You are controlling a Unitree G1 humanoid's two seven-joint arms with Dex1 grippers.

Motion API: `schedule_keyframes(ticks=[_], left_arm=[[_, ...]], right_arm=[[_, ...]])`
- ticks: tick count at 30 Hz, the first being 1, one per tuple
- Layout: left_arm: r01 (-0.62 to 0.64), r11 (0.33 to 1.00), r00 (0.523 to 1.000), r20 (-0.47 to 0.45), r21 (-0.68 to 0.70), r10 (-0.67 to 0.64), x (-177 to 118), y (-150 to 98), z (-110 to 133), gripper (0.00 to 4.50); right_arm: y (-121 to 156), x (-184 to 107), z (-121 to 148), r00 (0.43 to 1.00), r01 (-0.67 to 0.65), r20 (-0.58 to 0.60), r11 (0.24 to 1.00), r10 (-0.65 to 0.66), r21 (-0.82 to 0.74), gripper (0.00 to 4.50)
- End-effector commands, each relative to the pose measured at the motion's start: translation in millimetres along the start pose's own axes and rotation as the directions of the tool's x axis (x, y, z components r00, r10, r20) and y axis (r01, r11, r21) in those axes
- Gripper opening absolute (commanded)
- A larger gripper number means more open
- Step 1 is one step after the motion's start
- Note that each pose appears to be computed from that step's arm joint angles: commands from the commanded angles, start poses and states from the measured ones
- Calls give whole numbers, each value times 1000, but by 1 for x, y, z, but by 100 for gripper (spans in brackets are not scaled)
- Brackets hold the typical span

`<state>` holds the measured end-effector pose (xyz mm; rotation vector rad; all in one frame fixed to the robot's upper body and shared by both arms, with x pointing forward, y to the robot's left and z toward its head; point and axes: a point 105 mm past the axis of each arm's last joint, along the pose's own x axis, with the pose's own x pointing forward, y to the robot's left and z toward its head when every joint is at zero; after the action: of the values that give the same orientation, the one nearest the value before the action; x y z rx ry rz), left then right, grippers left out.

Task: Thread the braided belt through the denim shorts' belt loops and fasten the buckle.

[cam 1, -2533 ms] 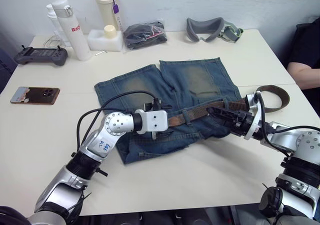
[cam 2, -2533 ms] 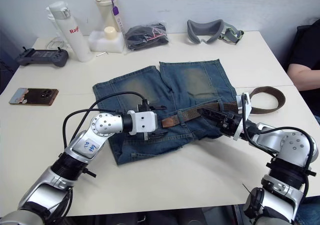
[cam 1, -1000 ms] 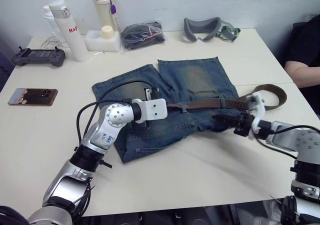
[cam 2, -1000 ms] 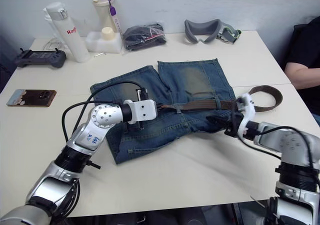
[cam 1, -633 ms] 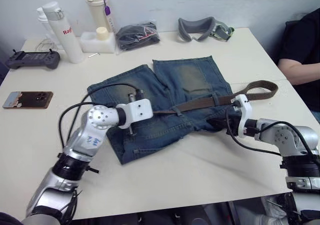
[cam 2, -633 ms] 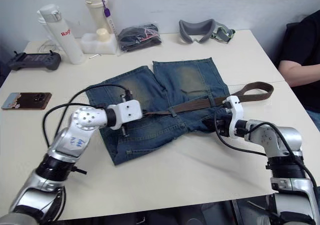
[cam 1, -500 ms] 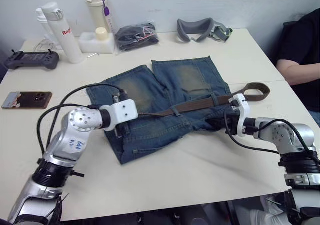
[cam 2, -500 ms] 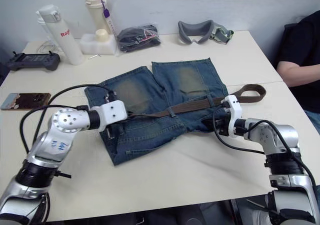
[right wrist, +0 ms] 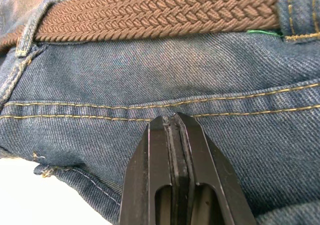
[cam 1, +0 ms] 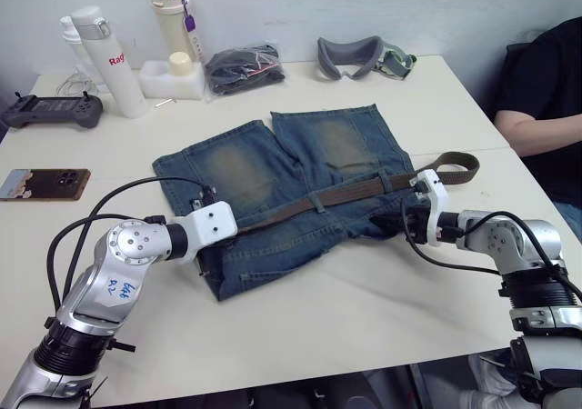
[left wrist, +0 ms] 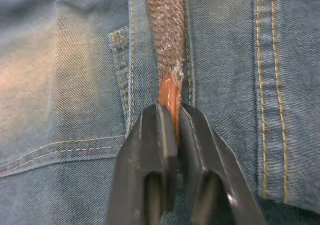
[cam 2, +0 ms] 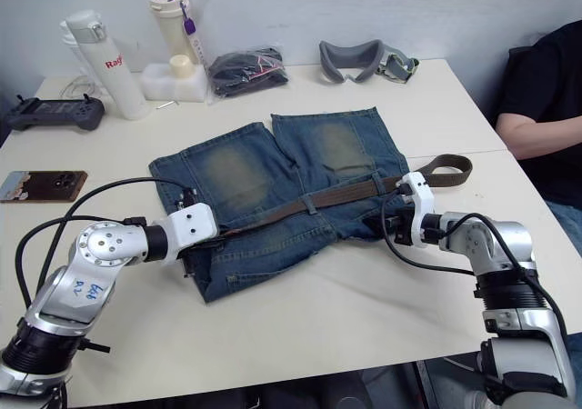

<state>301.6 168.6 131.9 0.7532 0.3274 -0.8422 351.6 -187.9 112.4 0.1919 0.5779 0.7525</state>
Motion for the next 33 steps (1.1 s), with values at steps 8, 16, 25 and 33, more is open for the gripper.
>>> schedule_keyframes(ticks=[8, 16, 25, 33], left_arm=[[16, 972, 983, 184, -232, 28, -42, 27, 20, 450], [39, 971, 987, 161, -234, -1, -39, 24, 19, 450], [52, 965, 985, 172, -258, -7, -26, 11, 22, 450], [81, 960, 973, 230, -267, -18, -9, 1, 38, 450]], right_arm=[[35, -33, 33, 994, -98, 9, 913, 111, -397, 392], [25, -9, -13, 978, -109, -205, 756, -33, -645, 429], [-27, -21, 9, 962, 102, -88, 638, -259, -763, 170], [-95, -48, 41, 845, 289, 24, 420, -534, -860, 1]])
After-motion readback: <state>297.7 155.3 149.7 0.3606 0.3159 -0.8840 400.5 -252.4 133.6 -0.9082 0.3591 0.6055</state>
